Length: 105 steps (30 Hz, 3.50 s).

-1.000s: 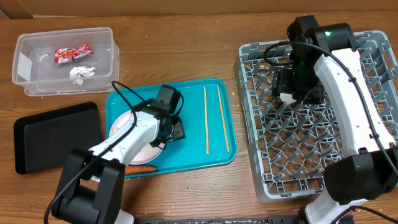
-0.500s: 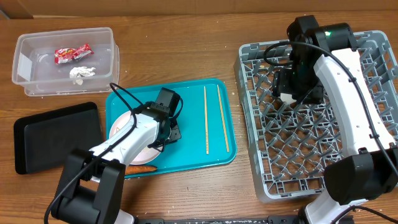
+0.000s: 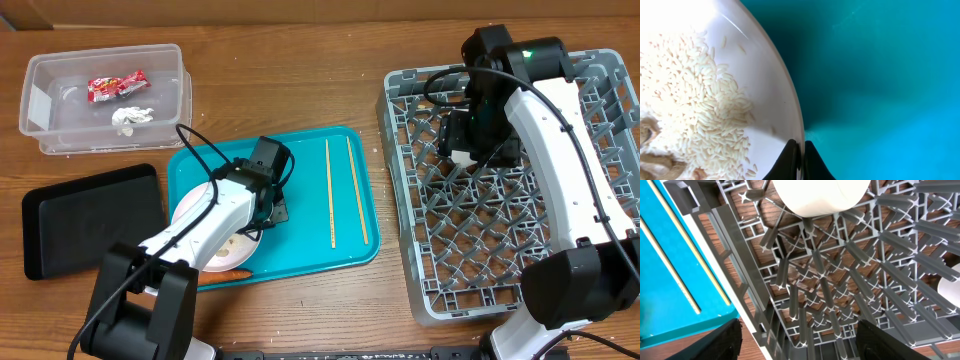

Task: Sort waste into correct bins and load items into the dishwasher
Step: 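Grasp the pink plate edge with the left gripper, then lift the plate with the left gripper and move it over the black tray, then tilt the plate with the left gripper to dump food onto the black tray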

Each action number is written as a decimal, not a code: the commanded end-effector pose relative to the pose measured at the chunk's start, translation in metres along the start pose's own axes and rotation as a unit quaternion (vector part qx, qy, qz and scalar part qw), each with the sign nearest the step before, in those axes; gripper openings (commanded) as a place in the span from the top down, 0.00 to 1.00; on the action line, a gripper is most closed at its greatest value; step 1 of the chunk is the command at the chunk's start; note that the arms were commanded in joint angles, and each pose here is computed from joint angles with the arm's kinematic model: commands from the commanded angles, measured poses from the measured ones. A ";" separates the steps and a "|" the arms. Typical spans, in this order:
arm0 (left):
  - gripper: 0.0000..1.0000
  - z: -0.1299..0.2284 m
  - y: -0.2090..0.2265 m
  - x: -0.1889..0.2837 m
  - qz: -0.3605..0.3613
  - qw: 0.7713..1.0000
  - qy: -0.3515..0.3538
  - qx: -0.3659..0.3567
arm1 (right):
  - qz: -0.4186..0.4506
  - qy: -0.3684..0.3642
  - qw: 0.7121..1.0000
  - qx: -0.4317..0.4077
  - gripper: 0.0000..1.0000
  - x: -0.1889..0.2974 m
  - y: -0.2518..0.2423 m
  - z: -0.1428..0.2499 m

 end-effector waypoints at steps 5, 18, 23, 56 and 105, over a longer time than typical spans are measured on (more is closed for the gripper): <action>0.96 -0.019 -0.008 0.028 0.002 0.999 -0.007 -0.041 | 0.000 -0.004 1.000 0.006 0.25 0.003 -0.001 0.001; 0.96 -0.033 0.000 0.073 -0.042 0.997 -0.002 -0.067 | 0.000 -0.003 1.000 0.006 0.25 0.003 -0.001 0.002; 0.96 -0.034 0.001 0.081 -0.048 0.997 -0.001 -0.067 | 0.000 -0.003 1.000 0.006 0.25 0.003 -0.001 0.002; 0.96 -0.085 0.182 0.112 0.123 0.986 -0.053 0.101 | 0.005 -0.003 1.000 0.007 0.25 0.003 -0.002 0.002; 0.96 -0.042 0.293 0.157 0.424 0.843 -0.250 0.218 | 0.035 -0.022 0.999 0.007 0.25 0.004 -0.008 -0.002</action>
Point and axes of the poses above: each gripper's point midway between its finger pads, its own x axis back along the fingers, its own y axis along the line the jaws close on, z = x × y, the point moved 8 cm from there along x, back along the fingers, and after that the axes turned 10 degrees about -x, right-handed, at the moved point
